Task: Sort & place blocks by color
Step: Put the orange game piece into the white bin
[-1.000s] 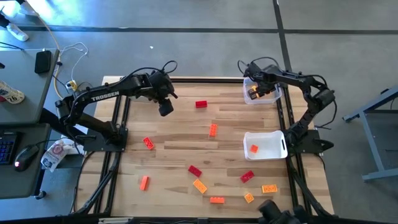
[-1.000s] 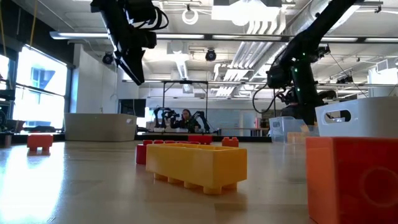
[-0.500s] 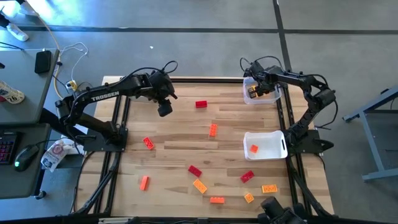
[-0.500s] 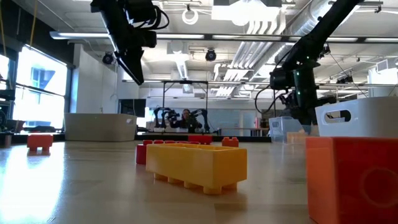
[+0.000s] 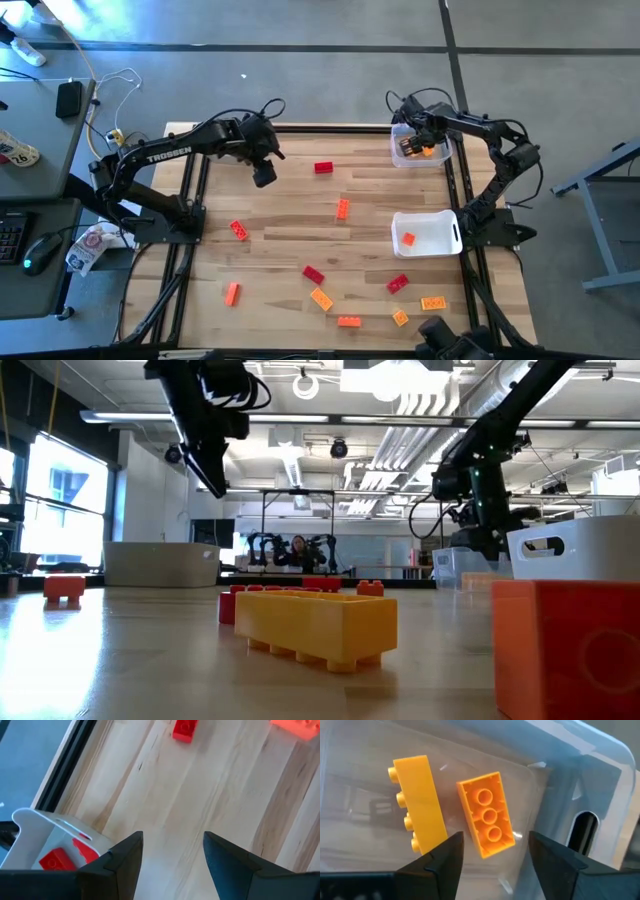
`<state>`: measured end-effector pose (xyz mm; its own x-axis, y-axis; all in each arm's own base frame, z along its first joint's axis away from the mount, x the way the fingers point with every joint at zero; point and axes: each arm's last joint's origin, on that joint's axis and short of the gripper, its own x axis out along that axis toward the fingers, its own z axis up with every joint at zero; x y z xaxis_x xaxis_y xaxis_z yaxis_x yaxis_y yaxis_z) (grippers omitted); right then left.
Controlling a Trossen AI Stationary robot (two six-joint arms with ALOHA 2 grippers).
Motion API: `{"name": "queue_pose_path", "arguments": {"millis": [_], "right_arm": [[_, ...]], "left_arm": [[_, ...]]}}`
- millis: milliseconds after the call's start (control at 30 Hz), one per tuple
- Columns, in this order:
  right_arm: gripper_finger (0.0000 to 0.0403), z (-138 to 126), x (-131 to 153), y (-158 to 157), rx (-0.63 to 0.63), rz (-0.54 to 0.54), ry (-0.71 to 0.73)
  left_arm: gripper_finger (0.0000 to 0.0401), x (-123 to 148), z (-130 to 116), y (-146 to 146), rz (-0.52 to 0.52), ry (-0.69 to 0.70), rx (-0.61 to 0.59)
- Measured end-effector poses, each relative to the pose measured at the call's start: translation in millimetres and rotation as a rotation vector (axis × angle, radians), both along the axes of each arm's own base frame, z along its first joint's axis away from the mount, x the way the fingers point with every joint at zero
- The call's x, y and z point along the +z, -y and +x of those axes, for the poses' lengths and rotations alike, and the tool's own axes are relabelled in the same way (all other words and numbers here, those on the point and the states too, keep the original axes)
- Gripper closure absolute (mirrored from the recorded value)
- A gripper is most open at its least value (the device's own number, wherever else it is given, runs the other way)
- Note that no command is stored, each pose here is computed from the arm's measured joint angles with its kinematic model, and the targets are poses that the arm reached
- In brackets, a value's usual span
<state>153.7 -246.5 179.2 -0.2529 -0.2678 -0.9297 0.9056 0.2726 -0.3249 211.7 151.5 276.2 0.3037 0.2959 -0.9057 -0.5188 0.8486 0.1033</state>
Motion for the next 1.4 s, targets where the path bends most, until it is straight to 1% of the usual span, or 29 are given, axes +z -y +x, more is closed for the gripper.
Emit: {"name": "queue_pose_path", "arguments": {"millis": [100,200,267,333,433,567,700,800,933,1100,1400], "right_arm": [[0.0203,3.8,3.1,-2.4,0.015,0.008,-0.009],[0.0206,8.9,6.6,-6.0,0.029,0.010,-0.028],[0.0208,12.6,9.3,-8.8,0.044,0.010,-0.046],[0.0208,16.4,12.2,-11.8,0.050,0.005,-0.067],[0.0209,22.6,17.3,-17.2,0.068,0.009,-0.091],[0.0209,32.2,24.7,-24.5,0.102,0.008,-0.113],[0.0209,42.5,32.2,-32.4,0.135,-0.002,-0.129],[0.0209,51.1,36.4,-38.2,0.170,-0.009,-0.124],[0.0209,61.8,42.2,-46.4,0.215,-0.014,-0.116],[0.0209,76.3,52.4,-55.9,0.267,-0.035,-0.088],[0.0208,104.6,79.2,-72.5,0.358,-0.086,0.014]], "left_arm": [[0.0195,-1.1,-2.0,1.4,-0.008,-0.029,-0.020],[0.0181,-1.8,-3.4,2.4,-0.026,-0.040,-0.005],[0.0175,-2.7,-5.0,3.9,-0.053,-0.049,0.006],[0.0173,-3.8,-7.2,6.3,-0.082,-0.072,-0.015],[0.0173,-5.4,-9.0,12.4,-0.097,-0.133,-0.101],[0.0175,-6.4,-6.6,23.6,-0.087,-0.200,-0.272],[0.0176,-6.6,0.5,37.8,-0.076,-0.219,-0.410],[0.0176,-7.3,3.7,51.6,-0.112,-0.232,-0.505],[0.0176,-8.3,5.7,72.2,-0.138,-0.289,-0.626],[0.0176,-8.4,11.0,95.2,-0.132,-0.314,-0.711],[0.0176,-8.5,17.5,134.2,-0.104,-0.328,-0.862]]}}
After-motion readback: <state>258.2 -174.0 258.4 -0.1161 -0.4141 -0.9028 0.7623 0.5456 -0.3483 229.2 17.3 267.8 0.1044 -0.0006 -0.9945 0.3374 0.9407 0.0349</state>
